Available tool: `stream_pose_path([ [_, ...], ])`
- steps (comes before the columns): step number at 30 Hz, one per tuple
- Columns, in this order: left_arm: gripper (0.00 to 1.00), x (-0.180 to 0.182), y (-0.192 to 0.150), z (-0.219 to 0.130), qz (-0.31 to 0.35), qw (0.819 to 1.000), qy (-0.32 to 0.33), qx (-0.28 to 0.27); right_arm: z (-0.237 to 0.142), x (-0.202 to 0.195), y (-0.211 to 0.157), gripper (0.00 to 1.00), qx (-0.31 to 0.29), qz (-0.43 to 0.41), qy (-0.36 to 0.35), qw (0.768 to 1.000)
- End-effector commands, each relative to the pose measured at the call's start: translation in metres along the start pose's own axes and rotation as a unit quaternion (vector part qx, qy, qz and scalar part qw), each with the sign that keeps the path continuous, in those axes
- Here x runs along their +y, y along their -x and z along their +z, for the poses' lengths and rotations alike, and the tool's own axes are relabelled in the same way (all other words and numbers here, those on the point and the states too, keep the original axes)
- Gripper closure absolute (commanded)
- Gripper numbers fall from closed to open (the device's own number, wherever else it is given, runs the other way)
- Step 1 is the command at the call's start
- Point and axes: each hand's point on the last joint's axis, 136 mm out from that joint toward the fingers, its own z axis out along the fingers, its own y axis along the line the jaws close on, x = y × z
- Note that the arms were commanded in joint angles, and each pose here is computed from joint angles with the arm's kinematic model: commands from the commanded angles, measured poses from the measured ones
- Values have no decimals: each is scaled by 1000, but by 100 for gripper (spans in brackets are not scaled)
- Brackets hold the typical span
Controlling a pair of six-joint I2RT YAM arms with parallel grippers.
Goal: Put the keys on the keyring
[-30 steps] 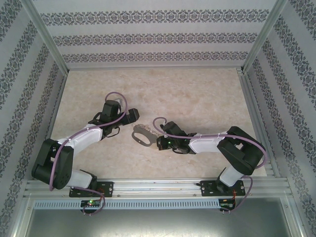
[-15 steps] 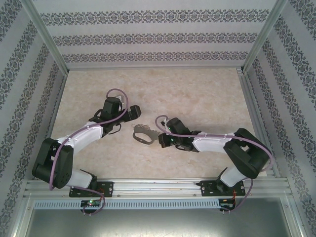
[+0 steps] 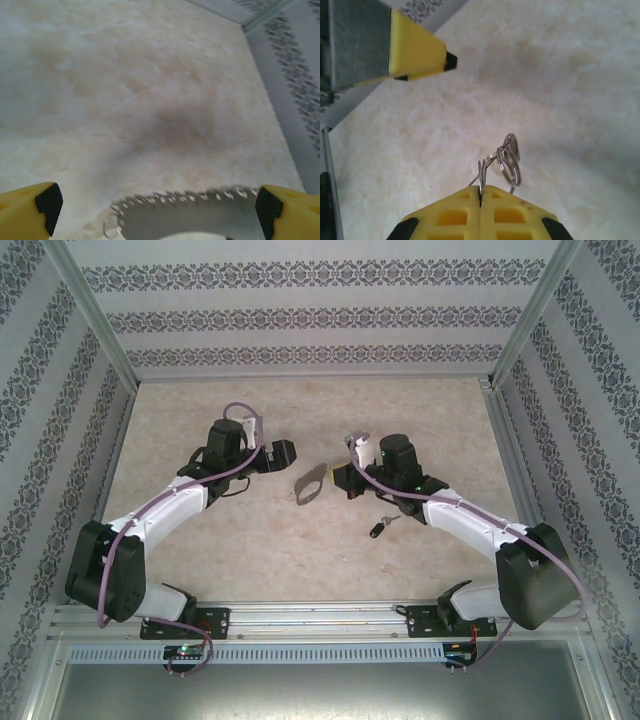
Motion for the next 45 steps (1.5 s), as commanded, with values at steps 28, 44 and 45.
stream_pose_path([
  [28, 53, -126, 17, -1, 140, 954, -264, 24, 4, 17, 61, 100, 0, -5, 146, 989],
  [44, 50, -126, 8, 9, 143, 953, -263, 38, -1, 12, 61, 100, -1, 1, 155, 988],
  [45, 49, -127, 8, 9, 144, 953, -263, 37, -2, 12, 61, 100, -1, 1, 156, 988],
])
